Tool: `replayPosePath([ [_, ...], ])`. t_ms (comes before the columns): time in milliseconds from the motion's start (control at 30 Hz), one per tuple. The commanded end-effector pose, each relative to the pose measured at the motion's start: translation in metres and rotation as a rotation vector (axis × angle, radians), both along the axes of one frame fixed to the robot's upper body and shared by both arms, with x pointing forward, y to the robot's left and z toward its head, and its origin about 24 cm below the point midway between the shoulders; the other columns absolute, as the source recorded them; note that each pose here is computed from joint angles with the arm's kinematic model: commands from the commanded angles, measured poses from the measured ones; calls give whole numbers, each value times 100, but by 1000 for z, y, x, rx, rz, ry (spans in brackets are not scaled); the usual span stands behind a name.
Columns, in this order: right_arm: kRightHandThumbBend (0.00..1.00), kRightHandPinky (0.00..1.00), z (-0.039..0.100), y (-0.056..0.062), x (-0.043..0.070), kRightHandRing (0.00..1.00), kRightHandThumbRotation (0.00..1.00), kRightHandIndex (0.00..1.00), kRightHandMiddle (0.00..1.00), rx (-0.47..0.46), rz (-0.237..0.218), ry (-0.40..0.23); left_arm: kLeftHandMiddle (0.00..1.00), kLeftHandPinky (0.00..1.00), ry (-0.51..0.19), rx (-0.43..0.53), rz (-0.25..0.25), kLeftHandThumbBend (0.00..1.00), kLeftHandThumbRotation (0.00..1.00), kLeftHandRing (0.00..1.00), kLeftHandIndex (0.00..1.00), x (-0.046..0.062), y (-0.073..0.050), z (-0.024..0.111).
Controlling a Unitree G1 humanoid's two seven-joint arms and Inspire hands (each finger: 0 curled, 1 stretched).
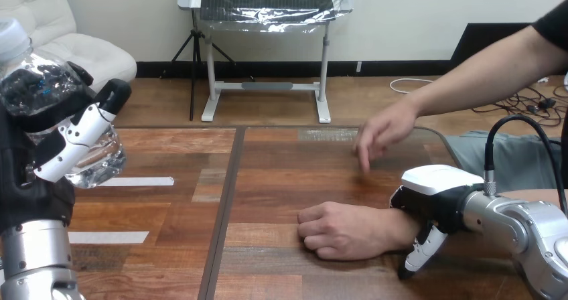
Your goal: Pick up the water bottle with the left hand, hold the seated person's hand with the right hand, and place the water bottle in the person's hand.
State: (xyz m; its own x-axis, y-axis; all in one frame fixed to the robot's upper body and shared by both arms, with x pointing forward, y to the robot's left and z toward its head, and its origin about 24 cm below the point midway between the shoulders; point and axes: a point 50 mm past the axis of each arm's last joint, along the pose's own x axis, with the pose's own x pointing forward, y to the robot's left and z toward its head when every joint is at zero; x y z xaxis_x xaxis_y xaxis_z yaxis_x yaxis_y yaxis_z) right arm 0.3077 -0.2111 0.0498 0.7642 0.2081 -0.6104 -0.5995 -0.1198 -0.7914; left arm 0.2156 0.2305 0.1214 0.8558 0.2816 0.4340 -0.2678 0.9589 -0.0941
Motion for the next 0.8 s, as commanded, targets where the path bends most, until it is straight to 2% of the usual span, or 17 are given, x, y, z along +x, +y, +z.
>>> replayPosePath([
  [0, 92, 39, -17, -7, -10, 52, 30, 65, 60, -27, -21, 91, 27, 16, -96, 41, -24, 30, 0, 21, 34, 3, -7, 19],
  [767, 92, 41, -16, -7, -11, 54, 31, 66, 62, -31, -26, 94, 27, 16, -94, 36, -26, 29, 0, 21, 34, 2, -8, 20],
])
